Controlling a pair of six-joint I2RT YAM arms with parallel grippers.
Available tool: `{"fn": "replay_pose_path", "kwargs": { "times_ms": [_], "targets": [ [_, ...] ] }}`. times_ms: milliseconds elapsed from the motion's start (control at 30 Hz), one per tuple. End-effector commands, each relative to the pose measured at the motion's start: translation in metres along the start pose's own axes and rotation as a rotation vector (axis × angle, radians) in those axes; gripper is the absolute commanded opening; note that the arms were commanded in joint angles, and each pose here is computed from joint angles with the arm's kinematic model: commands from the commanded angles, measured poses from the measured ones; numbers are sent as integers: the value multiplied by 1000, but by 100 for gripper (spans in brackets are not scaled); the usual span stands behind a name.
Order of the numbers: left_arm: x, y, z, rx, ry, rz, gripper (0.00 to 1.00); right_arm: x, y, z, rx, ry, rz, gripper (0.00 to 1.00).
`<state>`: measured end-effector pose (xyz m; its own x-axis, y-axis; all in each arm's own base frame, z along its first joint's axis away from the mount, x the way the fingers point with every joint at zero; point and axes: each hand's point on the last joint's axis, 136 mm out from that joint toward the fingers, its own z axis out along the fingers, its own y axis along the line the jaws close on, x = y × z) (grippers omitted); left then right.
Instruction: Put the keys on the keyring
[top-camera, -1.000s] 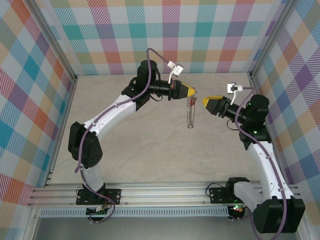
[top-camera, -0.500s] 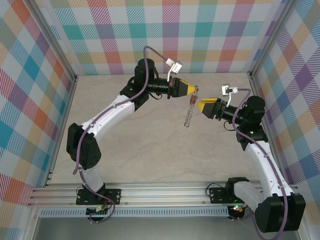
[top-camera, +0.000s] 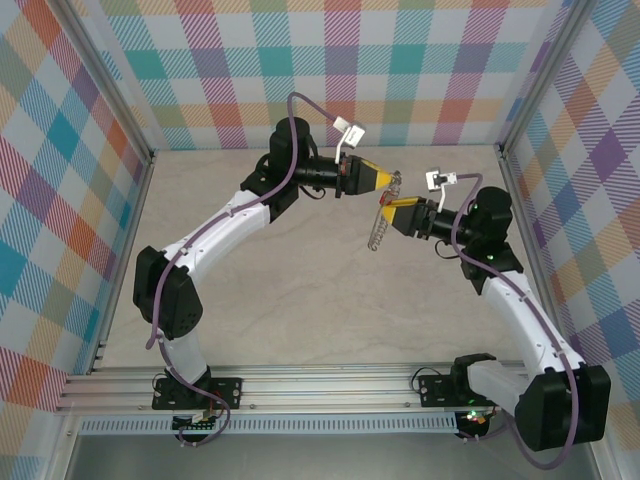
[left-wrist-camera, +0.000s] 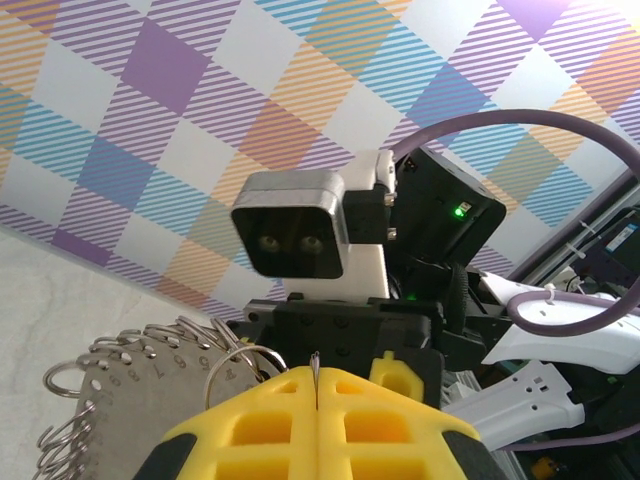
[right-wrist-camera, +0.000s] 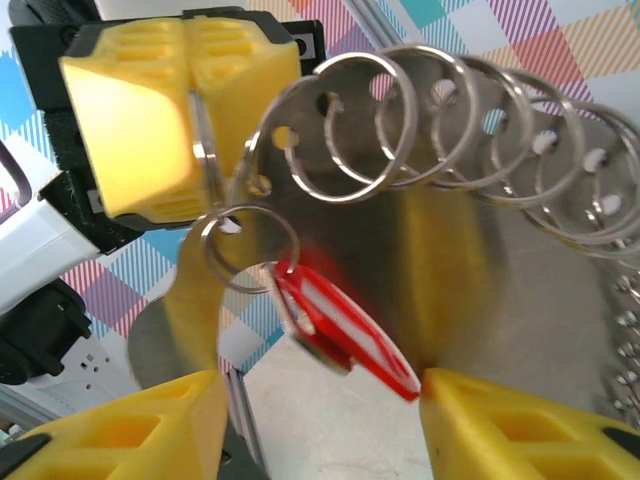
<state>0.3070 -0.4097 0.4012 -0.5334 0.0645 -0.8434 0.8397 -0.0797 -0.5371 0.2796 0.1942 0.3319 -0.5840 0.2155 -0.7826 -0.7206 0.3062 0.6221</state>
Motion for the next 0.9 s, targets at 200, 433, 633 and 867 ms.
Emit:
{"fn": "replay_pose_path", "kwargs": {
  "times_ms": [200,433,633,867],
  "targets": [
    [-18,-35,-2,65,-30,94,0,-21,11,3,-7,-46,-79,27],
    [-18,-29,-2,35,-44,89,0,-20,11,1,24,-38,-82,4],
    [-24,-17,-10,-32,-94,83,0,-16,7,-4,93,-15,-59,0],
    [-23,-10,-17,-90,-99,97,0,-13,8,-12,157,14,-56,0]
  ]
}}
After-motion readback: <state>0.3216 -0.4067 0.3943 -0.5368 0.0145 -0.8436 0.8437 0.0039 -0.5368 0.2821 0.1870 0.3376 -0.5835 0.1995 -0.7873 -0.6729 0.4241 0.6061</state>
